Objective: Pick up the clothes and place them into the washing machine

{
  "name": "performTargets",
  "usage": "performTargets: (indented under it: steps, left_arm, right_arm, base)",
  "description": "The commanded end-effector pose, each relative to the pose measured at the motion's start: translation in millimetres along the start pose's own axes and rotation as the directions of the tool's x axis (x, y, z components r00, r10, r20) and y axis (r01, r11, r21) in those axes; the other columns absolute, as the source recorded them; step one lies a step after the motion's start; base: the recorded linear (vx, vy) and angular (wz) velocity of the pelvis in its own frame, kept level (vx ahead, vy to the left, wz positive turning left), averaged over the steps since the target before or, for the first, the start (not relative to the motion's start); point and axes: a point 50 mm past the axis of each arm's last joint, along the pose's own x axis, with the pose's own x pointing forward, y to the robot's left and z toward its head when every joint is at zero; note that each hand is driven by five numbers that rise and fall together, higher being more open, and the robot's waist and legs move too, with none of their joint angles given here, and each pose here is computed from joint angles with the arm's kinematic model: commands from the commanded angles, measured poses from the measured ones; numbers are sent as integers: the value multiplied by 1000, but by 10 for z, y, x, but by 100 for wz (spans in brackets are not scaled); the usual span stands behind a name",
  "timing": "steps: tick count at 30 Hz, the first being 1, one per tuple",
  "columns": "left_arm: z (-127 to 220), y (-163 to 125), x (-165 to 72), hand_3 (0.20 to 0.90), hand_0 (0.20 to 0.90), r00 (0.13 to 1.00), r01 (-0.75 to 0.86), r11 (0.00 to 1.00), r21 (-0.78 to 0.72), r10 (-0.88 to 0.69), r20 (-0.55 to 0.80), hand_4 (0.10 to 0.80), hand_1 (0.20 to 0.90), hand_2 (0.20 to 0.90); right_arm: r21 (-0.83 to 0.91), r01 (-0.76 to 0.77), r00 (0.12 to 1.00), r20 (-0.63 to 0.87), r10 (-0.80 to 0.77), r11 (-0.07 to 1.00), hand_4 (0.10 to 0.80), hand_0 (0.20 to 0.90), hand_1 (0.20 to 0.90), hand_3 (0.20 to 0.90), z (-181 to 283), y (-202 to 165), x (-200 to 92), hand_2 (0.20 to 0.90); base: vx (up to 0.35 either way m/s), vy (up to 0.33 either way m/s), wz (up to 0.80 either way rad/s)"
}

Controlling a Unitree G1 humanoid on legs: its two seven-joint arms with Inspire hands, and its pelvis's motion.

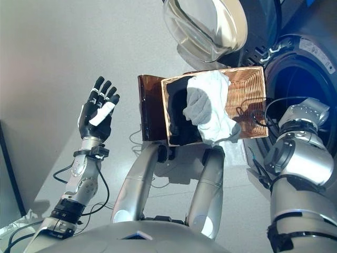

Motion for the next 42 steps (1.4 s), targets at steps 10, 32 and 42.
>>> performTargets:
  steps: [10,32,42]
  left_arm:
    - [450,77,1,900,900,977,5,1000,21,-10,215,800,900,900]
    - [498,226,9,900,900,966,-37,998,42,25,256,800,900,900]
    - [434,308,19,900,900,969,-74,995,68,55,243,800,900,900]
  right_arm:
    - [-270,-59,991,103,90,961,800,900,900,900,187,173,28,900]
    - [-815,-243,965,-148,218,526,800,900,900,900,-529,-417,-111,900]
    - [-870,-333,937,-262,231,364,800,900,900,900,-799,-788,-241,900]
  base:
    - [3,6,-1]
    - [15,22,-11]
    - [45,-35,-8]
